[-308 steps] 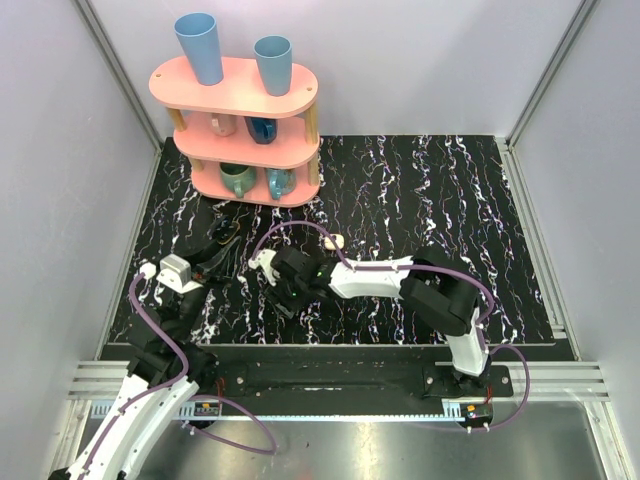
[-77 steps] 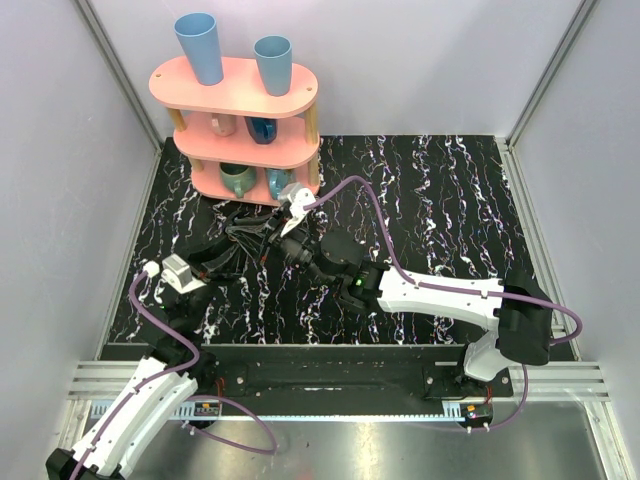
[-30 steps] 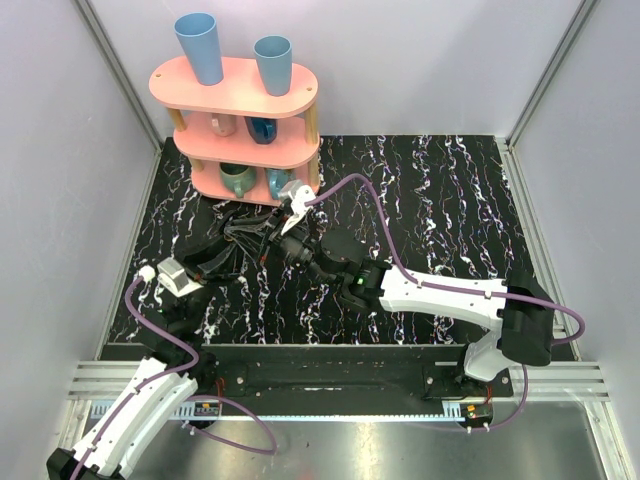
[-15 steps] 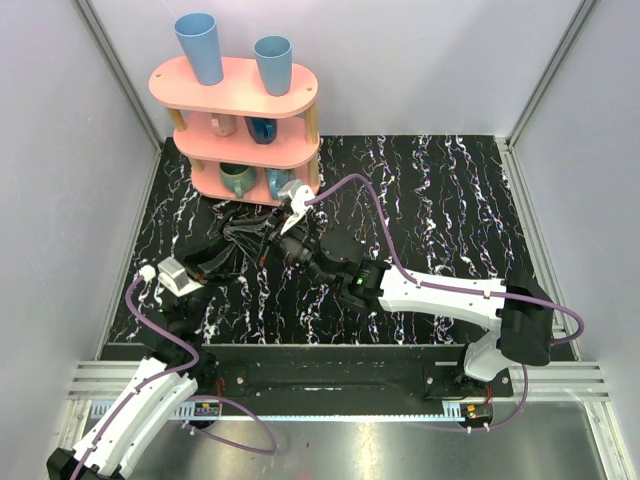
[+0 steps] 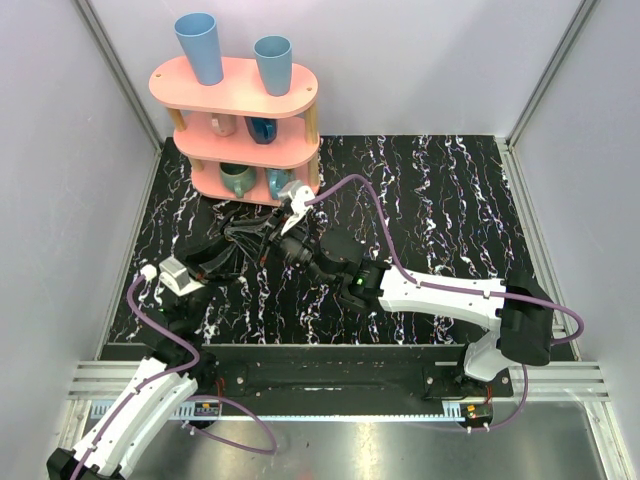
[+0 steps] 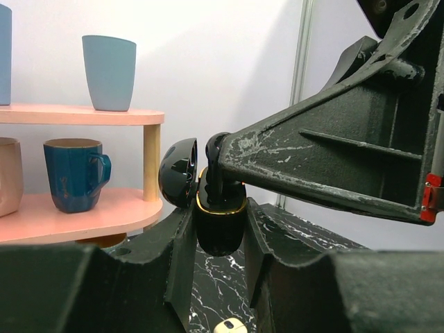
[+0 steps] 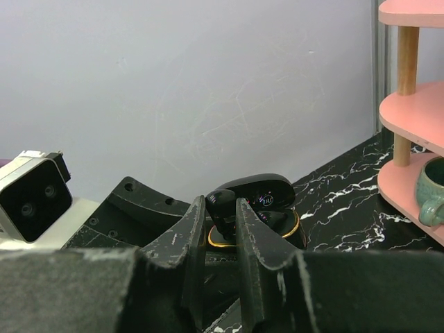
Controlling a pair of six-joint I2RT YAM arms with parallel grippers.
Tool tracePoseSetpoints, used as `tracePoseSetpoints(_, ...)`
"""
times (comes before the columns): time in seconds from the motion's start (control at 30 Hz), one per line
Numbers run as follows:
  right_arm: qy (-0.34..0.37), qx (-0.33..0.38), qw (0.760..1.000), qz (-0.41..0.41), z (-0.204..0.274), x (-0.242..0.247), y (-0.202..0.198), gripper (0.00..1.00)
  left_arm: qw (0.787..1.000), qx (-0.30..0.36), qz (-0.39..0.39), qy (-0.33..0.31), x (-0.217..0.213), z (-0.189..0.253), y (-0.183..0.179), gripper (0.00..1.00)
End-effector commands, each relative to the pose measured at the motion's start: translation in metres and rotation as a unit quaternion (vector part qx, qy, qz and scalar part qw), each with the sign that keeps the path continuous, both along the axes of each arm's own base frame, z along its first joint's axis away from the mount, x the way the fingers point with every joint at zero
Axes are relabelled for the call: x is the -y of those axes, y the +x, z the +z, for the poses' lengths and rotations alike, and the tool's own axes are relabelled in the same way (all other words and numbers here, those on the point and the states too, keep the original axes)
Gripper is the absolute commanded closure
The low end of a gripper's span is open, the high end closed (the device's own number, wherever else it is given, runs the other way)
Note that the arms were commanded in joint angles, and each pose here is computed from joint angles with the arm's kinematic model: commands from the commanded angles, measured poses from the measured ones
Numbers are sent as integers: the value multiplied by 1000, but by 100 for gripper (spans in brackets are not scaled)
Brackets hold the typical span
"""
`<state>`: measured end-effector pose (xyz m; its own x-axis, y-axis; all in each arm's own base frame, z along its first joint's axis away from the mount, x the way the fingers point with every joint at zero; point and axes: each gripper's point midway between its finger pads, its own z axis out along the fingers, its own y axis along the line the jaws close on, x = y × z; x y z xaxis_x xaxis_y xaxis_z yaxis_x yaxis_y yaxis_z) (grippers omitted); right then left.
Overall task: Insert the wireless bluetooth earbuds into the charging case
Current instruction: Insert the left earbud into the left side groove of the charging case, then close the charging case with the earbuds.
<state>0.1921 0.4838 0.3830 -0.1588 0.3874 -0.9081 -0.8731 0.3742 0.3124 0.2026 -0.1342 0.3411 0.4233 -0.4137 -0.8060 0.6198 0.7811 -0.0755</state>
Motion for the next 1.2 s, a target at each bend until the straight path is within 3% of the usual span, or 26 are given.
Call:
tracePoseSetpoints(0.0,-66,-20,998,-12,-43,-2,4,81,998,60,7,-28,-11,34,-17,100)
tracePoseSetpoints(0.3,-97,-1,995,-21,-49,0,5,78,998,59,10,-27,-12,34,-16,100)
tracePoseSetpoints(0.6,-105,18,994,-31,-41,5,7,63,998,59,8,-25,-11,34,-17,100)
tracePoseSetpoints(1.17,-46,76,995,-44,20,18,5,37,999,51,4,-14,-7,31,-15,100)
